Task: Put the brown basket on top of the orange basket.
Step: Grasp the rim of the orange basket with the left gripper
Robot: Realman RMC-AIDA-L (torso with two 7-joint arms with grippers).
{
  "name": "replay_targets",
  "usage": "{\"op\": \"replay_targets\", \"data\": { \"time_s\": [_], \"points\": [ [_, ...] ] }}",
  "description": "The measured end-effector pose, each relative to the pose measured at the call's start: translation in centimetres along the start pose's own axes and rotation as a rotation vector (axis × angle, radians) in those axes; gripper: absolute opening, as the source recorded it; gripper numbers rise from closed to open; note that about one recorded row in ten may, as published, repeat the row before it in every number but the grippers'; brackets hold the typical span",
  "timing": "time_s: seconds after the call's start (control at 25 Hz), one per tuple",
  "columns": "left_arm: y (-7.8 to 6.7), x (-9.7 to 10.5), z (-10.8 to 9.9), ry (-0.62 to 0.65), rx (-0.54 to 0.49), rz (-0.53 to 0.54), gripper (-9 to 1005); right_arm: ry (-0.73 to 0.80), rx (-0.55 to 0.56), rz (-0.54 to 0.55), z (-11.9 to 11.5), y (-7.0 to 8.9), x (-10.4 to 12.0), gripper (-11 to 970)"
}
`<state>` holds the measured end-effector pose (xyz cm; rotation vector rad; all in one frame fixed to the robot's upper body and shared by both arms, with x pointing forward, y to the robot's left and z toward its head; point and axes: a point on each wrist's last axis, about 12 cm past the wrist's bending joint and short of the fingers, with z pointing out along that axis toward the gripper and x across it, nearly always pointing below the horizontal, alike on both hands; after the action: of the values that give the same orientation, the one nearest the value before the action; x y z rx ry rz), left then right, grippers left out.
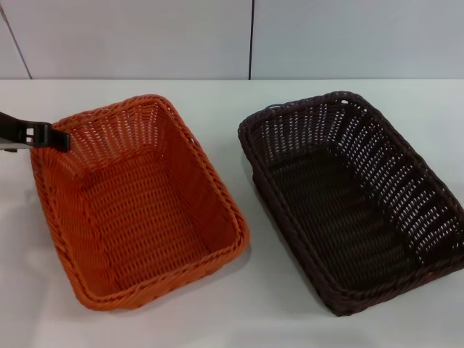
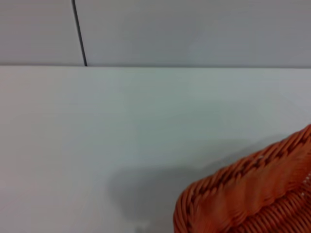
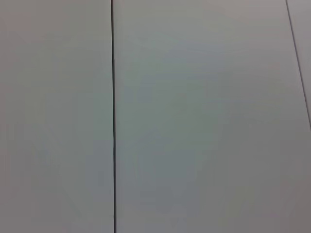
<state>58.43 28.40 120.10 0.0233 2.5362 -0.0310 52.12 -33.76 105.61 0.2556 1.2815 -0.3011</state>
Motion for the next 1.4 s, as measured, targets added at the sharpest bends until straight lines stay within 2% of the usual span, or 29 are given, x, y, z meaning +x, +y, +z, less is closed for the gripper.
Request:
{"op": "replay_targets", "data": {
  "time_s": [0.2,0.44,0.72,0.92,1.12,1.4],
  "points": [
    [0.1,0.5,0.5,0.040,-0.001,-0.025,810,-0.006,-0.001,-0.010,0.2,-0.1,-0.1,826],
    [0.7,2.0,2.2,0.129,-0.008,-0.051,809,-0.004,-0.007,-0.013,0.4,0.0,0.0,826],
    [0.9,2.7,3.1,0.163,-0.011,-0.051,793,-0.008,-0.007,-0.016,0.4,-0.1,-0.1,826],
    [0.6,3.3,4.6,0.190,-0.009,-0.044,777,-0.007,-0.012,-0.017,0.3,0.0,-0.1,826],
    [0.3,3.4,5.0,0.204,-0.007,-0.038,761,-0.004,-0.015,-0.018,0.1,0.1,0.0,826],
    [-1.2,3.6,4.9,0.206,0.009,0.059,739,-0.004,-0.014,-0.016,0.1,0.1,0.0,826]
  ]
}}
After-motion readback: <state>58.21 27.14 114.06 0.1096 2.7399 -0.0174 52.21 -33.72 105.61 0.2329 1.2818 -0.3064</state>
